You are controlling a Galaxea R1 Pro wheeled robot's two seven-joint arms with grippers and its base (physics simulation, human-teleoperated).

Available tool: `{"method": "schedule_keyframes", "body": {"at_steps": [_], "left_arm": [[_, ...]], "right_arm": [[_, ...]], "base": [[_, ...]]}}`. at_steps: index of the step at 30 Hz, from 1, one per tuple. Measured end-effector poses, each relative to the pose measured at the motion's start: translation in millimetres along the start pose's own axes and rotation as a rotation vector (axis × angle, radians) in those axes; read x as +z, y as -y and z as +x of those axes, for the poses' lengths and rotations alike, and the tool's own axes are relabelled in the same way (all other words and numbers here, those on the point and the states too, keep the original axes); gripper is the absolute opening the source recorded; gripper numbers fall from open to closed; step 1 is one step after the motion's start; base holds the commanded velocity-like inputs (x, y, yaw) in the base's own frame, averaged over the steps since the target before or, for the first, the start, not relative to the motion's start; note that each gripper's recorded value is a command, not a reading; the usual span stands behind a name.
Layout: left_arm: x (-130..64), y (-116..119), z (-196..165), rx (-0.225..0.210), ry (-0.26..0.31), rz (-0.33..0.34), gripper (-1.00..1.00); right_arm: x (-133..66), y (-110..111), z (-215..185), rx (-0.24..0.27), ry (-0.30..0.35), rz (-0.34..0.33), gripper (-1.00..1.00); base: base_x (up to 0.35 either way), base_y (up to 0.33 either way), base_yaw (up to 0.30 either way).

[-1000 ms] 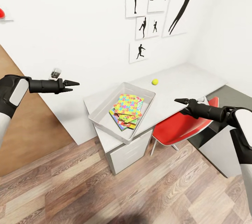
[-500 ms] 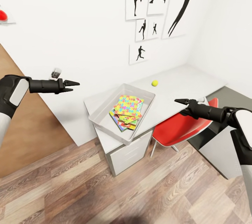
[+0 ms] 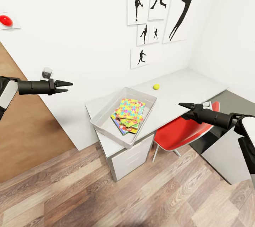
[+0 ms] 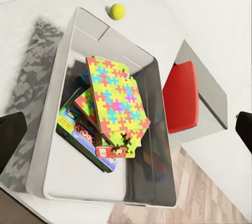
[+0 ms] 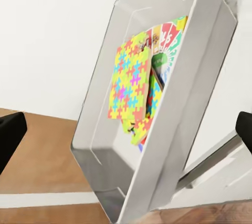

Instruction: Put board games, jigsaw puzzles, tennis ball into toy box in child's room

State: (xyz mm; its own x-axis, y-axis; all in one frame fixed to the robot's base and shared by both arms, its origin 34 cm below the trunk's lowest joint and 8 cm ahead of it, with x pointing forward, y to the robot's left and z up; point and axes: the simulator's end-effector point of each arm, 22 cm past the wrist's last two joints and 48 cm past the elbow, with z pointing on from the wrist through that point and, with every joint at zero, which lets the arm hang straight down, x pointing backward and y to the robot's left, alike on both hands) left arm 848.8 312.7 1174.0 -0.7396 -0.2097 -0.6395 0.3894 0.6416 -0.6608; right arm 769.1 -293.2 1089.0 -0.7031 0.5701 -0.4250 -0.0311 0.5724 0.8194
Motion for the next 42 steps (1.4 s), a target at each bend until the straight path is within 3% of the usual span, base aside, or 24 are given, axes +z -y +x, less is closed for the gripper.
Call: {"method": "schedule_keyframes", "body": {"at_steps": [9, 16, 21, 26, 29, 33, 39, 42], "left_arm": [[-35.6, 0, -8, 0.012, 0.024, 0.006, 1.0], [-79.2, -14, -5, 0.003, 0.041, -0.016, 1.0], [-108.0, -16, 16, -0.02, 0.03, 0.04, 1.0], [-130.4, -15, 35, -0.019, 0.023, 0.088, 1.0], [-146.7, -13, 61, -0.027, 0.006, 0.157, 1.0], [-156.2, -15, 92, -0.035, -0.021, 0.202, 1.0], [-157.5, -33, 137, -0.05, -0.062, 0.183, 1.0], [-155.0, -39, 162, -0.06, -0.086, 0.182, 1.0]], "right_arm": [[-12.8, -12, 11, 0.004, -0.009, -0.08, 1.0], [-29.3, -7, 22, 0.02, -0.017, -0.115, 1.0], [-37.6, -9, 43, 0.037, -0.04, -0.156, 1.0], [-47.1, -23, 61, 0.022, -0.058, -0.204, 1.0], [-54.7, -35, 79, 0.008, -0.075, -0.244, 1.0], [-60.3, -32, 101, 0.028, -0.1, -0.252, 1.0], [-69.2, -7, 142, 0.088, -0.146, -0.212, 1.0], [-74.8, 10, 158, 0.116, -0.136, -0.179, 1.0]], "base": [[0.0, 0.0, 0.0], [0.0, 0.0, 0.0], [0.0, 0.0, 0.0], [0.0, 0.0, 0.0], [0.0, 0.0, 0.0], [0.0, 0.0, 0.0], [0.0, 0.0, 0.0], [0.0, 0.0, 0.0]]}}
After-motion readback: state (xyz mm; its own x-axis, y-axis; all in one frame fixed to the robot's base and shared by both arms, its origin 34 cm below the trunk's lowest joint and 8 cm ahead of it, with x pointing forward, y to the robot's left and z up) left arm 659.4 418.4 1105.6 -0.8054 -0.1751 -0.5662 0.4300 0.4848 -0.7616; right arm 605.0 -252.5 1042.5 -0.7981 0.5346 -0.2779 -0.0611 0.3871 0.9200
